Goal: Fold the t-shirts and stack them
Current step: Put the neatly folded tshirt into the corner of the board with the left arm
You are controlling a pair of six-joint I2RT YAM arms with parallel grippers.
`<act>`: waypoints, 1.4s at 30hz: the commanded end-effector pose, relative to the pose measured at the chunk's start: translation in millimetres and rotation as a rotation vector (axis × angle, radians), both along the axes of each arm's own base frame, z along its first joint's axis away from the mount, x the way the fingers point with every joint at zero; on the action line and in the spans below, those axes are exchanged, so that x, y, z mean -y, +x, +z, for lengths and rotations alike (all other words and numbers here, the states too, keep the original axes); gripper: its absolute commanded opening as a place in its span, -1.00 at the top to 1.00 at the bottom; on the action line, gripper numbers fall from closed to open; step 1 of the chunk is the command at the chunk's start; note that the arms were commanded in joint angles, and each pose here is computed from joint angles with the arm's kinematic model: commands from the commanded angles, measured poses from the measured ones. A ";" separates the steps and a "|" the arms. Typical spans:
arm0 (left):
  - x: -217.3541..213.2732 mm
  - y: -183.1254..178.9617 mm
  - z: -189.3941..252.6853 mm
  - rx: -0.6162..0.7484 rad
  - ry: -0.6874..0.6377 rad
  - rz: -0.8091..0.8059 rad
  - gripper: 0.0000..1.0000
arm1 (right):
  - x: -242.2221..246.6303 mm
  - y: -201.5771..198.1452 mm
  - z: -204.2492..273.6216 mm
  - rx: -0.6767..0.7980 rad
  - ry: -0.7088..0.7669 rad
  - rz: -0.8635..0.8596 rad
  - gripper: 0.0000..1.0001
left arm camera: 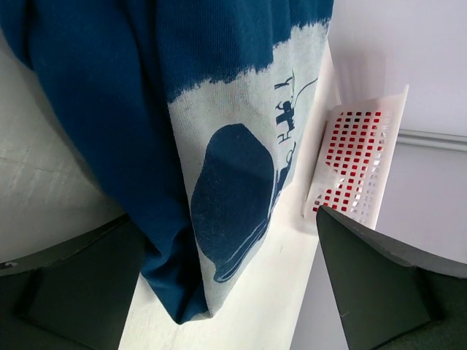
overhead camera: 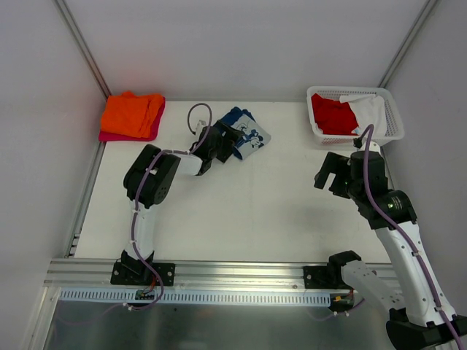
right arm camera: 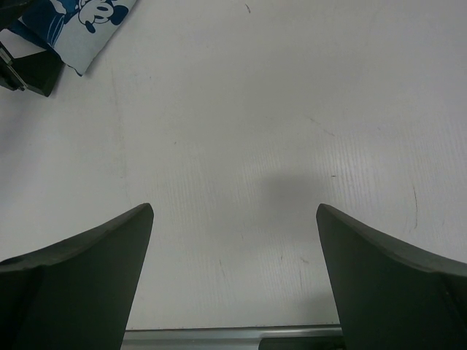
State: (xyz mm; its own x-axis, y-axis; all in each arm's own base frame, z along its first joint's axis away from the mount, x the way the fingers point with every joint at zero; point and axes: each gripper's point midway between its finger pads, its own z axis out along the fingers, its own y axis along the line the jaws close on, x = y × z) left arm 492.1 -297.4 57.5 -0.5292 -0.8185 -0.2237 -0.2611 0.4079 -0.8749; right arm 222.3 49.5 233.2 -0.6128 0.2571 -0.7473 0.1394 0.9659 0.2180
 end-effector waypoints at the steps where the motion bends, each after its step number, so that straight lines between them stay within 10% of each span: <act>1: 6.2 -6.5 -18.6 -0.054 0.026 -0.012 -0.98 | 7.6 -2.0 6.2 0.013 -0.027 -0.010 -0.99; 8: 9.2 -6.5 -21.3 -0.064 -0.004 -0.002 -0.78 | 7.9 -4.0 3.5 0.010 -0.020 -0.012 -0.99; 20: 11.9 -6.6 -33.9 -0.080 -0.021 0.000 0.44 | 11.5 -11.2 8.7 0.029 -0.020 -0.018 -0.99; 33: 8.6 -4.2 -42.9 -0.108 0.001 -0.096 0.99 | 13.1 -12.6 10.0 0.032 -0.019 -0.025 -0.99; 42: -9.2 -19.4 -27.4 -0.109 0.121 -0.222 1.00 | 2.7 -5.4 11.3 0.039 0.023 -0.001 -0.99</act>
